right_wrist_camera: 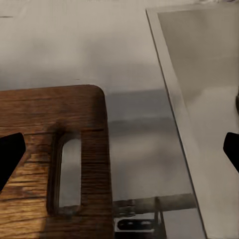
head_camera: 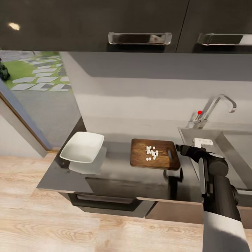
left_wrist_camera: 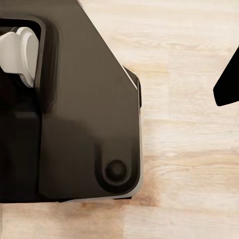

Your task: In the kitchen, take the Vidalia onion out of the sink, dice it on the chopping board with the paring knife, put the diced onion into the bowl on the countertop, then place both the paring knife and the chopping board into the sink.

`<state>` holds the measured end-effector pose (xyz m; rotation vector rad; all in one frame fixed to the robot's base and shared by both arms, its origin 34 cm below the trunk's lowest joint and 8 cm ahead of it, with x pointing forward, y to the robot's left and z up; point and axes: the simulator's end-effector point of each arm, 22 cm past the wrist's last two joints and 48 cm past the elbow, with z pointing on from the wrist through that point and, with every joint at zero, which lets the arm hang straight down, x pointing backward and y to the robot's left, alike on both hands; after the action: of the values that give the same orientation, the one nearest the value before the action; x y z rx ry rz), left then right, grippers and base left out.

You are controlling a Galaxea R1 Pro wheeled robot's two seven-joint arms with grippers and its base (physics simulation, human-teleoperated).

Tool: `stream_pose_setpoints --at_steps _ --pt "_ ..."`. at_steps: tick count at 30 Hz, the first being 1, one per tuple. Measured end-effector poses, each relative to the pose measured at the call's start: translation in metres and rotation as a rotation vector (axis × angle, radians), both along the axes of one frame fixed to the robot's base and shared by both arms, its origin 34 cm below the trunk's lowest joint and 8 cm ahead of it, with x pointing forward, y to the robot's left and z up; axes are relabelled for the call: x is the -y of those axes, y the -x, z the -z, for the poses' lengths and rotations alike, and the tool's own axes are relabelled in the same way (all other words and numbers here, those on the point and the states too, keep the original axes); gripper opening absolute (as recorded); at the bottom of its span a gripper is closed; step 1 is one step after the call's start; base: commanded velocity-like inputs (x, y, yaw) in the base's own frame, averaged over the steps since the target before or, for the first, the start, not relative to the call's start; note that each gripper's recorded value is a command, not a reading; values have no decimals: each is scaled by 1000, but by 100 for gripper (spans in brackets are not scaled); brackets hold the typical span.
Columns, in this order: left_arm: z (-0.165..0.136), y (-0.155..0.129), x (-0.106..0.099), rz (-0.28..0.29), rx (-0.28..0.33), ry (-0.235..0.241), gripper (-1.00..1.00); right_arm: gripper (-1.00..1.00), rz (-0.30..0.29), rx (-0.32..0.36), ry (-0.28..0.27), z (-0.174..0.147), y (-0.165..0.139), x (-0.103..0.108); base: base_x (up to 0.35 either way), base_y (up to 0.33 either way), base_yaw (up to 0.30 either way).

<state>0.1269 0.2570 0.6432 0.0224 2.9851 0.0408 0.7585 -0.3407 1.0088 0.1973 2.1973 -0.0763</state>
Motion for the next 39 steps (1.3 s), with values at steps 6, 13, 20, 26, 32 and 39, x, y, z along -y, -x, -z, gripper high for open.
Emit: stream_pose_setpoints --at_steps 6,13,20,26,32,39 --pt "0 0 0 0 -1 0 100 100 0 -7 -2 3 0 0 64 -15 0" --pt "0 2 1 0 -5 1 100 100 0 -12 -1 5 0 0 1 0 0" --pt "0 5 1 0 -14 1 100 100 0 -18 -1 9 0 0 0 -33 0" --pt "0 7 1 0 -19 1 100 100 0 -23 -1 12 0 0 0 -7 0" --pt "1 9 0 0 -25 1 100 100 -1 -34 -3 18 1 -1 0 0 0" --pt "1 11 0 0 -31 0 100 100 -3 -50 -6 26 2 -2 0 12 0"
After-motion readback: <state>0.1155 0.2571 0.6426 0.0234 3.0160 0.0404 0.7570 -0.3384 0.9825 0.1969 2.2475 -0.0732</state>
